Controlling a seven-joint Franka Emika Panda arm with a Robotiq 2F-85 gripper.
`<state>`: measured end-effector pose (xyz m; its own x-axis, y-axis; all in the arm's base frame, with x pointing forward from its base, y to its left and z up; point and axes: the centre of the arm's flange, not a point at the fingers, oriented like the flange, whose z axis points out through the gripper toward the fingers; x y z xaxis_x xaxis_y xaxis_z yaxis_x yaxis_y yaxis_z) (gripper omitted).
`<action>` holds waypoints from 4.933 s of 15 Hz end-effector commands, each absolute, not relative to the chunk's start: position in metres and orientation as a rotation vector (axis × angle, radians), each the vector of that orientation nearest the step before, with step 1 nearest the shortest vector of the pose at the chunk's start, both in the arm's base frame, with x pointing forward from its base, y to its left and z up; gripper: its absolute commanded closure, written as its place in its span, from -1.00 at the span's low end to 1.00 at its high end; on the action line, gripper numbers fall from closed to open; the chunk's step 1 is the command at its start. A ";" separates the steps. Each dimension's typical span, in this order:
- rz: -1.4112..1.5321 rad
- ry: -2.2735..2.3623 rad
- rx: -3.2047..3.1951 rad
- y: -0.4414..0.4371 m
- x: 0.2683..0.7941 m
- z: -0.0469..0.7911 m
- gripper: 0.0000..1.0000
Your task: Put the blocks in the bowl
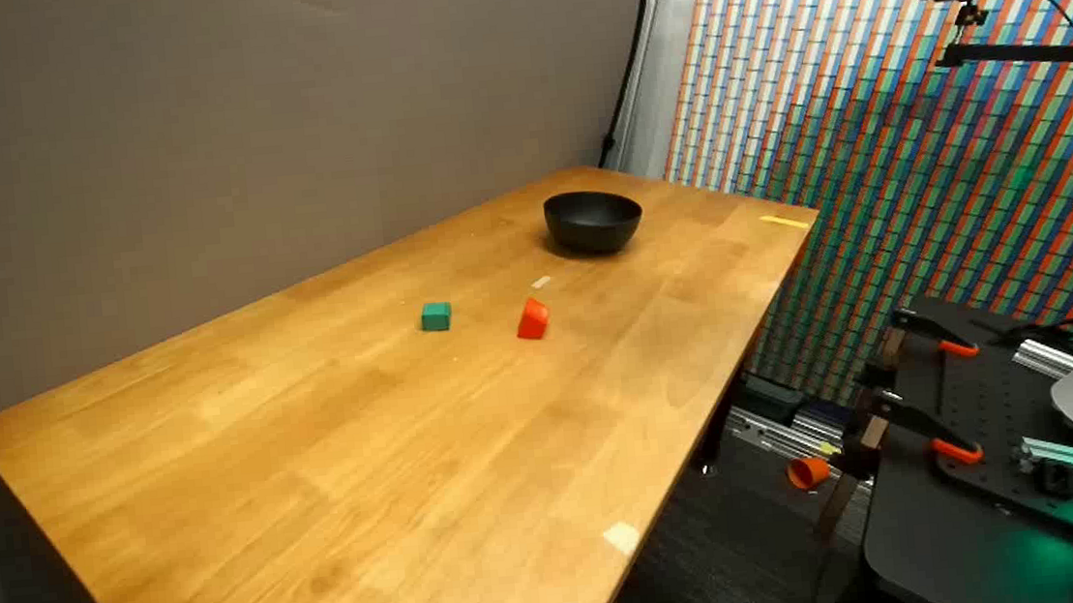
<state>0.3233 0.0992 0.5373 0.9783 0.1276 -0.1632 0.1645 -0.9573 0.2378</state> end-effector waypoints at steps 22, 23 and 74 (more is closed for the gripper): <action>-0.090 0.380 2.984 0.174 0.493 0.407 -1.00; -0.097 0.416 2.992 0.183 0.508 0.390 -1.00; 0.348 -0.179 2.726 0.119 0.615 0.364 0.56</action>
